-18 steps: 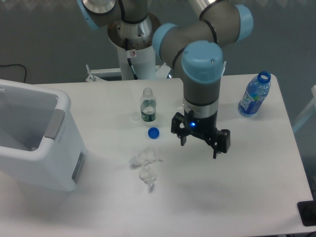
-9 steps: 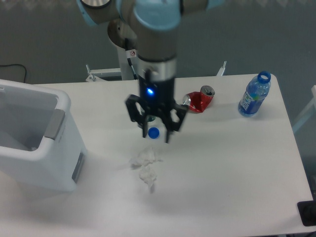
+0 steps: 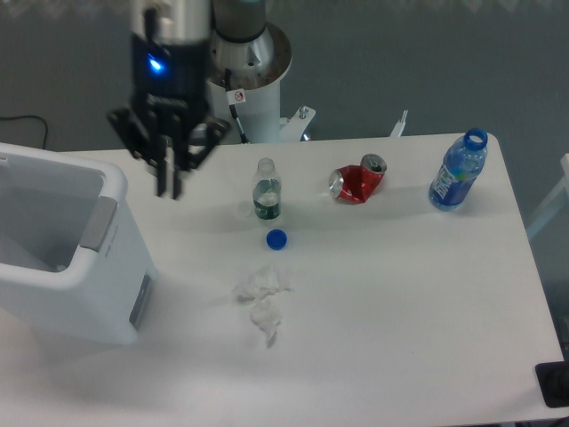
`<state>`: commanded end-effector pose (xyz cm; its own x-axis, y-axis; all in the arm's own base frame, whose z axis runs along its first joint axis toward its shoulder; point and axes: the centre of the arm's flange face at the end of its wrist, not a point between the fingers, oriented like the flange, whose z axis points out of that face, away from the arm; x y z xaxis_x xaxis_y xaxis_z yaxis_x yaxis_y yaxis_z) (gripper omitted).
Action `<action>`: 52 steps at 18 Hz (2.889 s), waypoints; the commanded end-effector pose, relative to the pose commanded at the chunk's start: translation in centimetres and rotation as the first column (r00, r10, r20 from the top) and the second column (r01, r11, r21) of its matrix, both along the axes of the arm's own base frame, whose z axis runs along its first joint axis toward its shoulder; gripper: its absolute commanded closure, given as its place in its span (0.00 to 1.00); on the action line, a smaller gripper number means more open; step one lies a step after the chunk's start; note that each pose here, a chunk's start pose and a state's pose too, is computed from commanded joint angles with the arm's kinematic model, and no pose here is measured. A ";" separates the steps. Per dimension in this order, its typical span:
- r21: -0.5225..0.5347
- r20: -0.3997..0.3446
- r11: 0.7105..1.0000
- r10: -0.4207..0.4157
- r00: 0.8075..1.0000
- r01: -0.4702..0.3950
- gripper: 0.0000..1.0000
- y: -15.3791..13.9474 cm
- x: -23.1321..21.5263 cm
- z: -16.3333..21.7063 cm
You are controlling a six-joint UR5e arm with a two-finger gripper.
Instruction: Close the trash can
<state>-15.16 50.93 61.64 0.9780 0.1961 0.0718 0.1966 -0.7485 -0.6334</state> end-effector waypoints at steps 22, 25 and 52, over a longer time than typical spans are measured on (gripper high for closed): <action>0.159 -0.128 0.867 -0.456 0.881 0.472 0.96 3.2 21.2 3.3; 0.141 -0.134 0.848 -0.495 0.859 0.511 0.96 3.4 23.4 2.6; 0.053 -0.158 0.924 -0.366 0.917 0.378 0.96 4.6 20.4 0.3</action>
<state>5.21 55.51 61.92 0.9800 -0.1849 -0.0737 -0.1834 -0.6952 -0.6950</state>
